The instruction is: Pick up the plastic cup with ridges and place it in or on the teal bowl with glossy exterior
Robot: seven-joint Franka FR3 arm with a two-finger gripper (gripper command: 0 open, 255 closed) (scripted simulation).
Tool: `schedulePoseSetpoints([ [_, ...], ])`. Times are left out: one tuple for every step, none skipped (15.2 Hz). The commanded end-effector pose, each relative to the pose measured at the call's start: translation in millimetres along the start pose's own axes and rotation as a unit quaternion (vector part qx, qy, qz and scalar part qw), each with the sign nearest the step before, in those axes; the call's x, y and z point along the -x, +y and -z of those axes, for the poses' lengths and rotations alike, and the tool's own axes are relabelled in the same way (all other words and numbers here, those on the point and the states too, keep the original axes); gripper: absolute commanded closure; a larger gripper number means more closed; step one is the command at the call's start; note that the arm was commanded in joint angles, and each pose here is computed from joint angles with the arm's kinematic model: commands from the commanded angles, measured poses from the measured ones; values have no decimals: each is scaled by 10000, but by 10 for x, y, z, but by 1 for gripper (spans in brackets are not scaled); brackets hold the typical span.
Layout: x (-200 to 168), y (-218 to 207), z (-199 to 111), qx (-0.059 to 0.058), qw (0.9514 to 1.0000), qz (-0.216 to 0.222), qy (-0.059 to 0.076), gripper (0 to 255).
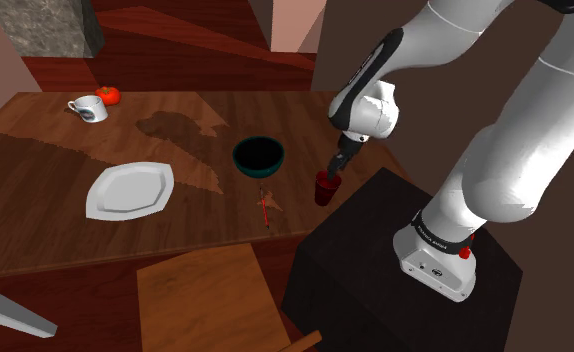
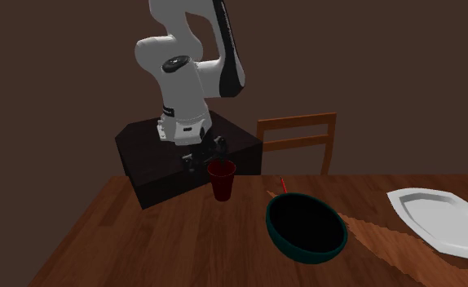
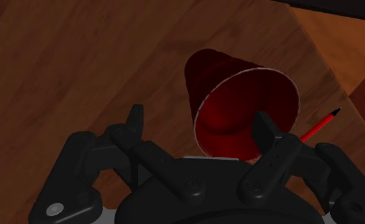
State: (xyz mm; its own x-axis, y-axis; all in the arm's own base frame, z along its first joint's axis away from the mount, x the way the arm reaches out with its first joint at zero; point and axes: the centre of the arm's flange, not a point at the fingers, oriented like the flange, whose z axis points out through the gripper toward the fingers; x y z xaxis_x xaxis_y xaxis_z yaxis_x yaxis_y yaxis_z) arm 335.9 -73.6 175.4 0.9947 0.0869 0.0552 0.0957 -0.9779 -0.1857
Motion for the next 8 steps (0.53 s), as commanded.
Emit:
schedulePoseSetpoints([
  [11,6,-109,3,10000,-11,5,0],
  [11,6,-162,3,10000,-11,5,0],
  [11,6,-215,3,10000,-11,5,0],
  [10,6,-268,3,10000,-11,5,0],
  [10,6,-298,3,10000,-11,5,0],
  [10,6,-298,3,10000,-11,5,0],
  [11,6,-298,3,10000,-11,5,0],
  [10,6,-298,3,10000,-11,5,0],
])
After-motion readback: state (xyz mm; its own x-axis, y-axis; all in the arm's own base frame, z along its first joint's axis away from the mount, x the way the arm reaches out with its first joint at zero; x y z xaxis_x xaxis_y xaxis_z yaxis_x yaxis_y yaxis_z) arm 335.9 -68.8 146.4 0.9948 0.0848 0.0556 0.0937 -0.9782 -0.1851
